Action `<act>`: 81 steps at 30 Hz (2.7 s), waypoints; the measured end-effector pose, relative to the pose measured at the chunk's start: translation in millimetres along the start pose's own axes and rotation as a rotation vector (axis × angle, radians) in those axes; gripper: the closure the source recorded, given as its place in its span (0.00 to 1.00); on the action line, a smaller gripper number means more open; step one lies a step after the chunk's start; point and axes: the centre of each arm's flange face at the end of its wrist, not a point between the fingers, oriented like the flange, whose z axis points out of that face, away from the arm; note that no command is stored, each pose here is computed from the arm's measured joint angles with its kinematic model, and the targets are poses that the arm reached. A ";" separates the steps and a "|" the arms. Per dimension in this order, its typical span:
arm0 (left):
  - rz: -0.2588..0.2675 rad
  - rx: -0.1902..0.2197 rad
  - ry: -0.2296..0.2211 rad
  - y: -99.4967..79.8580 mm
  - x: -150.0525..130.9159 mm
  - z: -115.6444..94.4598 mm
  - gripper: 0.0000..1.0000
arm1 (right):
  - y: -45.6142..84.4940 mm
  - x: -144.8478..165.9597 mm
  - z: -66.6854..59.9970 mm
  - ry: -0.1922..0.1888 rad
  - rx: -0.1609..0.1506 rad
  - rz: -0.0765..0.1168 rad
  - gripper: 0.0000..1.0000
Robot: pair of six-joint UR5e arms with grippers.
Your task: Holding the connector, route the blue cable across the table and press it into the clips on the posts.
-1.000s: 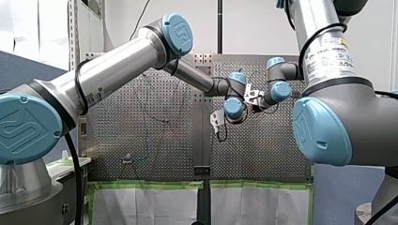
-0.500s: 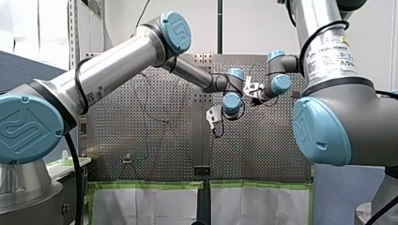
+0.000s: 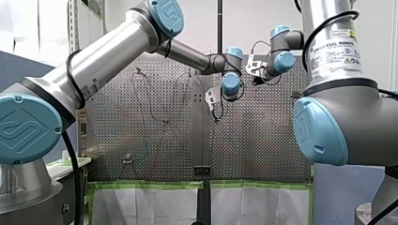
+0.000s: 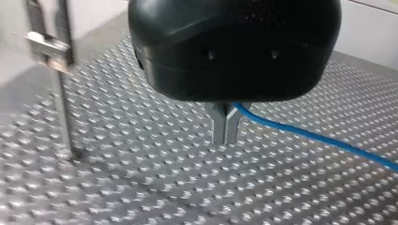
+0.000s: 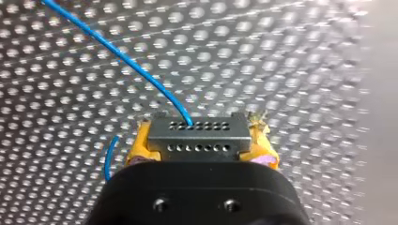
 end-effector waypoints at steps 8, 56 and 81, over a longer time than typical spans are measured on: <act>-0.031 0.028 -0.046 -14.4 -55.0 -25.1 1.00 | -6.1 40.2 -23.4 0.046 0.008 -0.004 1.00; -0.111 0.184 -0.134 12.5 -84.3 40.1 0.96 | 27.6 49.1 14.2 0.044 0.096 -0.008 1.00; -0.042 0.167 -0.002 6.5 -72.6 10.1 0.00 | 24.9 48.3 14.2 0.039 0.102 -0.007 1.00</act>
